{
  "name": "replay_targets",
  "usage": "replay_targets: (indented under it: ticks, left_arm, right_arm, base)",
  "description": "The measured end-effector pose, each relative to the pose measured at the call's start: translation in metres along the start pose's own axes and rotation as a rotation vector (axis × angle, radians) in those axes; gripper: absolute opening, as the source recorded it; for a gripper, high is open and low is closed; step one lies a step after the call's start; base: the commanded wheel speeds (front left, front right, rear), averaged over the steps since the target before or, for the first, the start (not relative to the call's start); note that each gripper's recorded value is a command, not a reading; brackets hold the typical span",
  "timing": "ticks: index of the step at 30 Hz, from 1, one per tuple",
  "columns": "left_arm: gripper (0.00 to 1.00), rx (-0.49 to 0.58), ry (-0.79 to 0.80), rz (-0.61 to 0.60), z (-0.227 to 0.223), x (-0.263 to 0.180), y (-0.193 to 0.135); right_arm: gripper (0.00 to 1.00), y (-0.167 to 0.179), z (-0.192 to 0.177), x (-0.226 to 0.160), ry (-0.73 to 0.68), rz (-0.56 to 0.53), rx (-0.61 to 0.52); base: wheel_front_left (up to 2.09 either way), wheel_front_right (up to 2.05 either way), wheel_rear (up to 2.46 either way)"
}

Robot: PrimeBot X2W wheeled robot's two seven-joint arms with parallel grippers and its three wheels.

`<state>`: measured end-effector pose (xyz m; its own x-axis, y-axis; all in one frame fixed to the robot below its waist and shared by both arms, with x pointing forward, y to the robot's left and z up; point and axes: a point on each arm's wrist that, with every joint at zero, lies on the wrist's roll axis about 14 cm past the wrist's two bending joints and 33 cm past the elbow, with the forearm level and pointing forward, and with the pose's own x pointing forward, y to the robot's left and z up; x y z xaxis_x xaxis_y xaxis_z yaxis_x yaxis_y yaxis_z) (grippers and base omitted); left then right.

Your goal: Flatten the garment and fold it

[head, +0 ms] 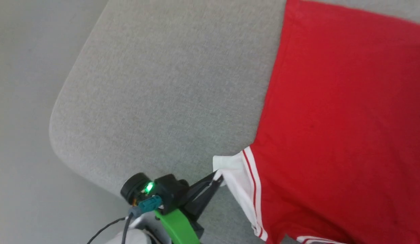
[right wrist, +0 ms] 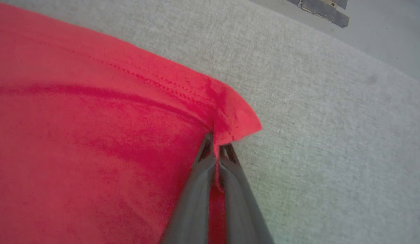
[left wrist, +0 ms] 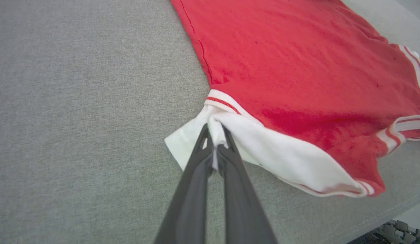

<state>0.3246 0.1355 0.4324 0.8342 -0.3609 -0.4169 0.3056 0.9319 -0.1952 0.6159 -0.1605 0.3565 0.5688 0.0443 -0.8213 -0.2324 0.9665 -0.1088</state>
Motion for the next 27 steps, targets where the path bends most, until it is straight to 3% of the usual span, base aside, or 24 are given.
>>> replay_targets:
  ticks: [8, 21, 27]
  left_arm:
    - [0.0, -0.012, -0.022, 0.012, -0.006, -0.018, 0.003]
    - [0.0, -0.014, -0.119, -0.049, 0.01, -0.019, -0.016]
    - [0.0, -0.016, -0.186, -0.063, 0.03, -0.01, -0.02]
  right_arm:
    - [0.0, -0.025, -0.06, -0.05, 0.01, -0.022, 0.035]
    - [0.0, -0.088, -0.18, -0.188, 0.024, -0.117, 0.191]
    - [0.0, -0.089, -0.247, -0.233, 0.106, -0.156, 0.291]
  base:
    - [0.0, 0.0, 0.0]
    - [0.0, 0.0, 0.0]
    - [0.0, 0.0, 0.0]
